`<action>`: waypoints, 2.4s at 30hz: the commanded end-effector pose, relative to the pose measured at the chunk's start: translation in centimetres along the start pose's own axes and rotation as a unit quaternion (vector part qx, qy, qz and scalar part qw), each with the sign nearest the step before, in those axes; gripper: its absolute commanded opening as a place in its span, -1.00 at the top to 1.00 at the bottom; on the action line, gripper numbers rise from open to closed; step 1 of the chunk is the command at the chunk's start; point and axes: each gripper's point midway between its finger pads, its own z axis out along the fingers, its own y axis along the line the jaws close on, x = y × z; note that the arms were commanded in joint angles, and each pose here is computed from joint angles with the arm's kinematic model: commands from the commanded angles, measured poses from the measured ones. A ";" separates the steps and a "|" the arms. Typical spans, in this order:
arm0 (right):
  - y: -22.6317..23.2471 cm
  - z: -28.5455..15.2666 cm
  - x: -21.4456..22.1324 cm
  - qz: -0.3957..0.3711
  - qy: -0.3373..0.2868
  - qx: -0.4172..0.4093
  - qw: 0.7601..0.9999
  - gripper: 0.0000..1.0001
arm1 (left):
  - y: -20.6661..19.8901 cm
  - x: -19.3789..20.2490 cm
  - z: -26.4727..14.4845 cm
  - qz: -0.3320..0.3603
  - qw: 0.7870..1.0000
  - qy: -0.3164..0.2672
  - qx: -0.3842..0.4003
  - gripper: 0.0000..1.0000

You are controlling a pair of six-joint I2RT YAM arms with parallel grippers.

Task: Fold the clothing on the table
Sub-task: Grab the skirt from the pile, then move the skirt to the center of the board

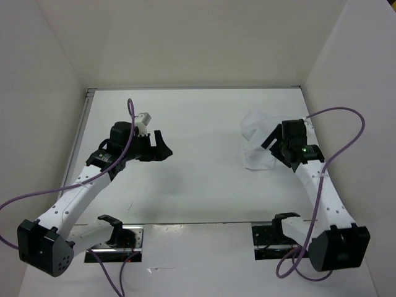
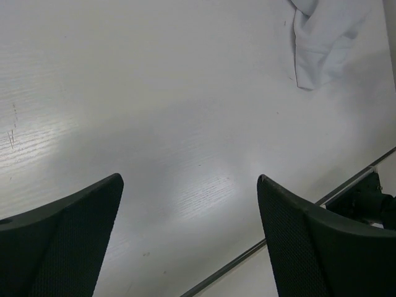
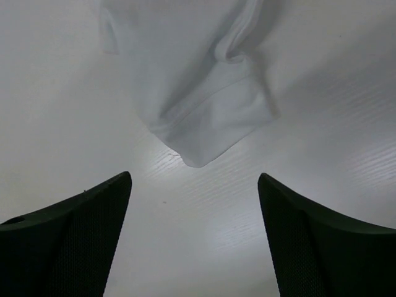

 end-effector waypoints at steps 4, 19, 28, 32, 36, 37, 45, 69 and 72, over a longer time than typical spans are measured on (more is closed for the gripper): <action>-1.2 5.1 0.0 -0.012 0.033 0.082 0.996 -0.66 | -0.3 -1.7 -1.1 0.003 0.999 -0.043 0.002 -0.94; -5.8 11.5 -0.3 -0.030 0.100 0.159 0.982 0.04 | 0.5 -0.4 -1.6 -0.012 0.999 -0.050 -0.010 -0.94; -6.7 13.7 2.2 -0.041 0.153 0.163 0.974 0.15 | 1.1 -0.5 -1.8 -0.014 0.998 -0.057 -0.022 -0.94; -7.0 14.2 3.2 -0.046 0.173 0.164 0.970 0.36 | 1.1 -0.5 -1.8 -0.014 0.998 -0.057 -0.022 -0.94; -7.2 14.8 4.3 -0.045 0.194 0.165 0.966 0.90 | 1.5 -0.7 -1.8 -0.017 0.998 -0.061 -0.030 -0.94; -7.3 14.6 4.4 -0.046 0.198 0.168 0.965 0.99 | 1.5 -0.7 -1.8 -0.017 0.998 -0.061 -0.030 -0.94; 8.3 6.9 0.7 -0.129 0.111 -0.028 0.985 1.00 | 1.5 -0.8 -1.6 -0.017 0.998 -0.061 -0.030 -0.94; 16.6 -1.0 4.3 -0.170 0.138 -0.206 0.954 1.00 | 2.4 0.0 -0.6 -0.026 0.998 -0.036 -0.041 -0.94; 9.8 1.5 10.3 -0.170 0.242 -0.093 0.951 1.00 | 2.1 -0.1 -1.1 -0.029 0.998 -0.041 -0.038 -0.80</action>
